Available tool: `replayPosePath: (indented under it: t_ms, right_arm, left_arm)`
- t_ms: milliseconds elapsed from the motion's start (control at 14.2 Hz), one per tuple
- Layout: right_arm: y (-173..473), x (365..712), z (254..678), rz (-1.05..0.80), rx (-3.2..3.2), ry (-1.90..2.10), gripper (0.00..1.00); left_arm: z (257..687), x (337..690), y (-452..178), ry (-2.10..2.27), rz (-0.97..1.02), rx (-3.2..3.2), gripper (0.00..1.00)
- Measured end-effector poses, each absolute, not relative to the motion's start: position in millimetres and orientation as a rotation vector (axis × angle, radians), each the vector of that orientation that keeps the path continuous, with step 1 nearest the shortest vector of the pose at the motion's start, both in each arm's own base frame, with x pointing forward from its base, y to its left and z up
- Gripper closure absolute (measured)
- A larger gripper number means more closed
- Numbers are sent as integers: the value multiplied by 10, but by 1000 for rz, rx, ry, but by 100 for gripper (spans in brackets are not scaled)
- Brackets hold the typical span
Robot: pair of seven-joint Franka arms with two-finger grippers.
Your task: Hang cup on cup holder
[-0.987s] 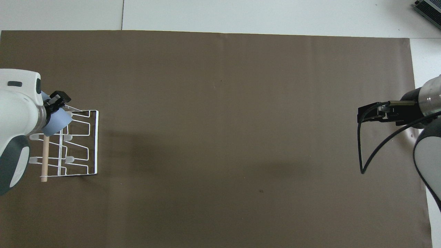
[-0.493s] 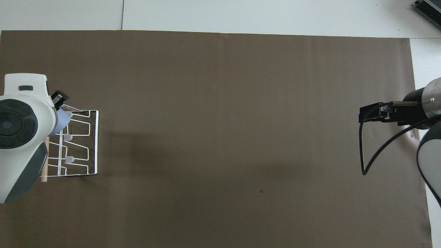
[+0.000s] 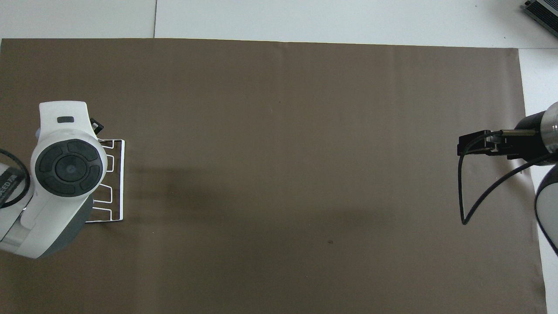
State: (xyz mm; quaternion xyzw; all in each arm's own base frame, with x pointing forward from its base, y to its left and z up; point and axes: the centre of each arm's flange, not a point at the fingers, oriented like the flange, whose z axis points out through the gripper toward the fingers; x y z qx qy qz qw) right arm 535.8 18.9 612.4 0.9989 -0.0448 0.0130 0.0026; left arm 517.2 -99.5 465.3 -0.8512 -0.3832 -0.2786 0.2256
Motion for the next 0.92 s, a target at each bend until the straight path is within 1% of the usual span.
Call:
replayPosePath:
  t_ms: [211, 493, 916]
  right_arm:
    - [189, 5358, 6124, 41, 3133, -140, 0]
    - [189, 5358, 6124, 41, 3133, -140, 0]
    - [190, 5358, 6124, 41, 3133, -140, 0]
  left_arm:
    - [4473, 5063, -1230, -1055, -835, -2319, 19]
    - [4378, 5171, -1092, -1064, -869, -2325, 19]
    - [4406, 5211, -1025, -1079, -881, -2325, 19]
